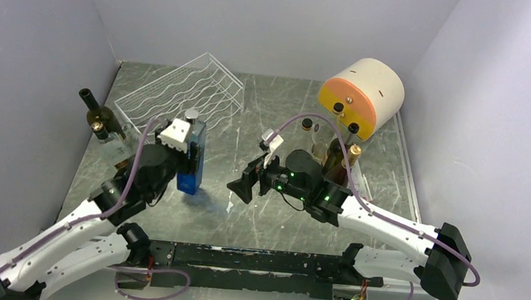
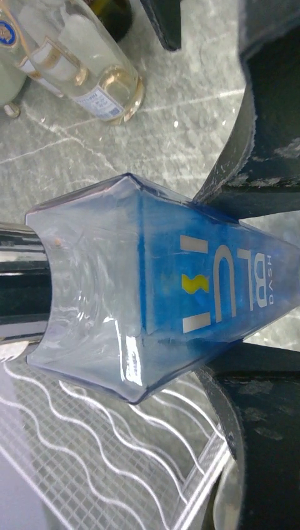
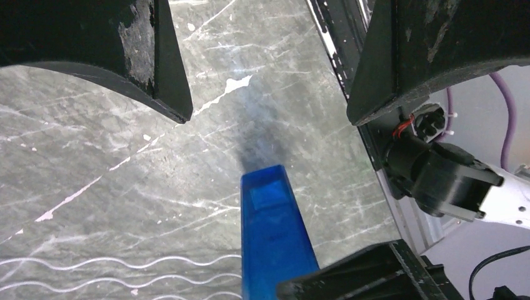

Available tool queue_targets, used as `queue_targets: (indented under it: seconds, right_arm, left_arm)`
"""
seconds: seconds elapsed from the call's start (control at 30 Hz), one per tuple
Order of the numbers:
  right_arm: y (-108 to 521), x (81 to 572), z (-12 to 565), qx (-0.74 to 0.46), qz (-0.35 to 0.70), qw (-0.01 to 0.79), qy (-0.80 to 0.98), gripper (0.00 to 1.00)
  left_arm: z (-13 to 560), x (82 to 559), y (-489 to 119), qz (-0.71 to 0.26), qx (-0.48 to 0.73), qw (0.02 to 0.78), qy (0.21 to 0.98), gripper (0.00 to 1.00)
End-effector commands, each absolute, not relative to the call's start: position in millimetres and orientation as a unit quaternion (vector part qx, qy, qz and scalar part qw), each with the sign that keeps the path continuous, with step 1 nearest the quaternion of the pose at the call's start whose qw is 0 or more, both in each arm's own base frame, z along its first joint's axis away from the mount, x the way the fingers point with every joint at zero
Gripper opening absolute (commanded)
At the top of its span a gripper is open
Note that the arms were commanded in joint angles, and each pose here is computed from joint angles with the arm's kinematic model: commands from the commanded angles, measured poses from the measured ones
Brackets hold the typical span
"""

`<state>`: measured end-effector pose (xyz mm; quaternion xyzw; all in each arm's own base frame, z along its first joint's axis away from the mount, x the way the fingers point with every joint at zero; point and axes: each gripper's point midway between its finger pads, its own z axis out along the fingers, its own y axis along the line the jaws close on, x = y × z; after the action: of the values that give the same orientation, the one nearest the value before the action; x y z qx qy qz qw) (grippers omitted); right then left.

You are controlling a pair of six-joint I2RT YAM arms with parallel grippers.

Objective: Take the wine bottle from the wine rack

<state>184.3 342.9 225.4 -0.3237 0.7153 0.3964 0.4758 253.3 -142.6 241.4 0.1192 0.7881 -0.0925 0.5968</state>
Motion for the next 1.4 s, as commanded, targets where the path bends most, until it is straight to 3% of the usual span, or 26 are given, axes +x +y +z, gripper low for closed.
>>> queue_targets:
  seconds: [0.0,0.33,0.73,1.0,1.1,1.17,1.23,1.33,1.37]
  right_arm:
    - [340,186,228,-0.322,0.402,0.493,0.701,1.00]
    - [350,183,230,-0.326,0.423,0.482,0.695,1.00]
    - [354,179,232,-0.325,0.441,0.476,0.688,1.00]
    - [349,177,232,-0.322,0.438,0.477,0.691,1.00]
    - [347,177,235,-0.320,0.438,0.479,0.690,1.00]
    - [347,177,236,-0.321,0.436,0.479,0.690,1.00]
    - [347,178,237,-0.322,0.435,0.479,0.691,1.00]
    - [348,178,242,-0.323,0.434,0.481,0.690,1.00]
    - [347,179,243,-0.323,0.432,0.483,0.690,1.00]
  left_arm:
    - [315,260,-114,-0.085,0.056,0.740,0.664,0.07]
    - [308,245,-54,-0.002,-0.027,0.771,0.637,0.07]
    - [272,245,-49,-0.012,-0.064,0.754,0.654,0.07]
    - [242,244,-26,0.033,-0.137,0.732,0.667,0.08]
    - [235,244,-23,0.043,-0.150,0.721,0.675,0.22]
    - [228,243,-20,0.038,-0.172,0.714,0.678,0.43]
    - [228,241,-19,0.035,-0.178,0.711,0.679,0.56]
    - [237,242,-26,0.021,-0.163,0.709,0.686,0.85]
    - [239,242,-26,0.021,-0.162,0.706,0.689,0.90]
